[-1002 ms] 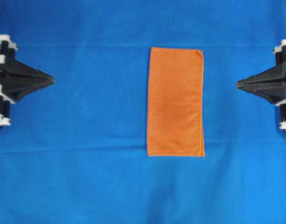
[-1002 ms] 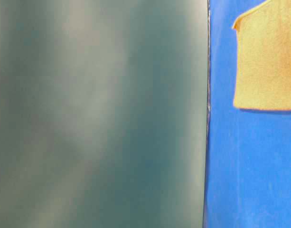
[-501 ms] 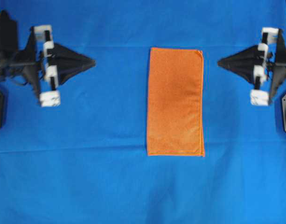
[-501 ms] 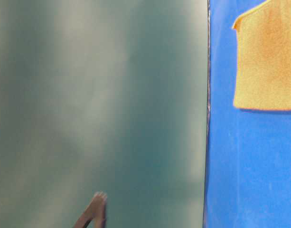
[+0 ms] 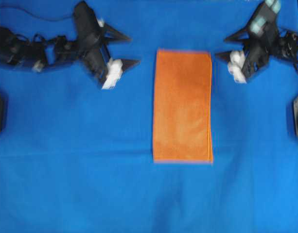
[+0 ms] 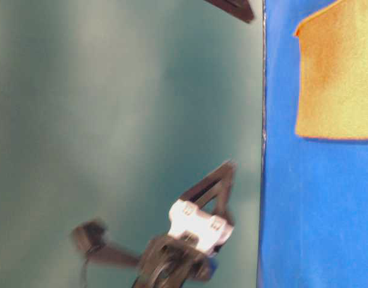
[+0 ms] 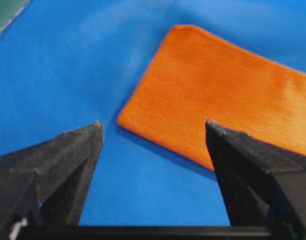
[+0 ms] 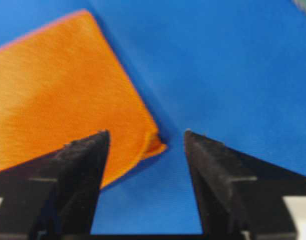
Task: Fold a vertical towel.
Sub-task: 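Move both grippers to the towel's top corners and pinch them, then lift the top edge with both grippers and pull it slightly upward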
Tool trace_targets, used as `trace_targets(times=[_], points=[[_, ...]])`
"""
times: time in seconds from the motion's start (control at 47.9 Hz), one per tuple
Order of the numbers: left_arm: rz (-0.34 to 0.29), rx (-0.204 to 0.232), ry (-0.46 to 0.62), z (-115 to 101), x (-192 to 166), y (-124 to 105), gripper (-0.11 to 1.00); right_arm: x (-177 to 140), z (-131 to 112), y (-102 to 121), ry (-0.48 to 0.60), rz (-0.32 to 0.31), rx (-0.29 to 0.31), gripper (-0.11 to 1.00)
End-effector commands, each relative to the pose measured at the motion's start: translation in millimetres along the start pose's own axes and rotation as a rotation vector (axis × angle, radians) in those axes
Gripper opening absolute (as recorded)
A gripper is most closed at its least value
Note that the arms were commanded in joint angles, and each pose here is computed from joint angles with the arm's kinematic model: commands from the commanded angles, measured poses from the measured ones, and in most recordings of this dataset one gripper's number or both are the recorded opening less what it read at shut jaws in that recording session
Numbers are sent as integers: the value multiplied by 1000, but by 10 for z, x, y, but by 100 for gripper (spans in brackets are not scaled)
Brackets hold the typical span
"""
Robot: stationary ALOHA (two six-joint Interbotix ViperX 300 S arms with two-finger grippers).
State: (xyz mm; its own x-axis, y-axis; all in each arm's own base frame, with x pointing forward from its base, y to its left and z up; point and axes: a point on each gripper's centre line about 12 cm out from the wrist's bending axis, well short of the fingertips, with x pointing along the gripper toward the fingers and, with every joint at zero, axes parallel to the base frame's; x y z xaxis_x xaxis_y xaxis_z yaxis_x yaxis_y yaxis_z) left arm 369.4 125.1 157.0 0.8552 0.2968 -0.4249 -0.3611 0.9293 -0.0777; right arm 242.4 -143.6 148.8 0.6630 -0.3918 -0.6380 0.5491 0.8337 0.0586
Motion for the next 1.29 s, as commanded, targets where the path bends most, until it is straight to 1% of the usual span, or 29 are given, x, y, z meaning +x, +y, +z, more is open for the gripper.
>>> trace_targets(times=[0.0, 0.146, 0.355, 0.584, 0.751, 0.814, 0.856, 0.898, 0.918, 1.002, 1.023, 1.044, 1.085, 1.273], points=[[13, -5, -15, 60, 188, 57, 79, 154, 65, -22, 15, -7, -8, 60], [27, -10, 16, -40, 423, 119, 78, 334, -5, -37, 70, -12, -12, 60], [33, -12, 51, -176, 681, 147, 78, 504, -101, -44, 110, -14, -13, 60], [36, -12, 86, -304, 866, 160, 78, 603, -166, -48, 105, -13, -8, 60], [38, -10, 148, -418, 961, 162, 74, 617, -188, -50, 114, -13, -6, 58], [38, -2, 183, -467, 996, 158, 67, 617, -189, -45, 115, -12, -7, 54], [35, 4, 205, -499, 1019, 139, 59, 615, -197, -45, 118, -12, -10, 49], [34, 6, 217, -513, 1036, 133, 49, 615, -199, -45, 119, -11, -16, 38], [32, 9, 219, -512, 1043, 126, 41, 613, -207, -41, 122, -10, -19, 32], [29, 13, 230, -538, 1054, 106, 21, 613, -213, -31, 127, -8, -26, 9], [29, 13, 232, -540, 1054, 107, 16, 612, -215, -26, 129, -7, -27, 4], [29, 13, 232, -544, 1052, 107, 11, 614, -211, -26, 129, -7, -27, 2], [29, 11, 232, -543, 1047, 107, 4, 614, -211, -26, 129, -7, -27, 2], [29, 0, 238, -525, 1028, 98, 3, 614, -196, -25, 126, -7, -25, 2]])
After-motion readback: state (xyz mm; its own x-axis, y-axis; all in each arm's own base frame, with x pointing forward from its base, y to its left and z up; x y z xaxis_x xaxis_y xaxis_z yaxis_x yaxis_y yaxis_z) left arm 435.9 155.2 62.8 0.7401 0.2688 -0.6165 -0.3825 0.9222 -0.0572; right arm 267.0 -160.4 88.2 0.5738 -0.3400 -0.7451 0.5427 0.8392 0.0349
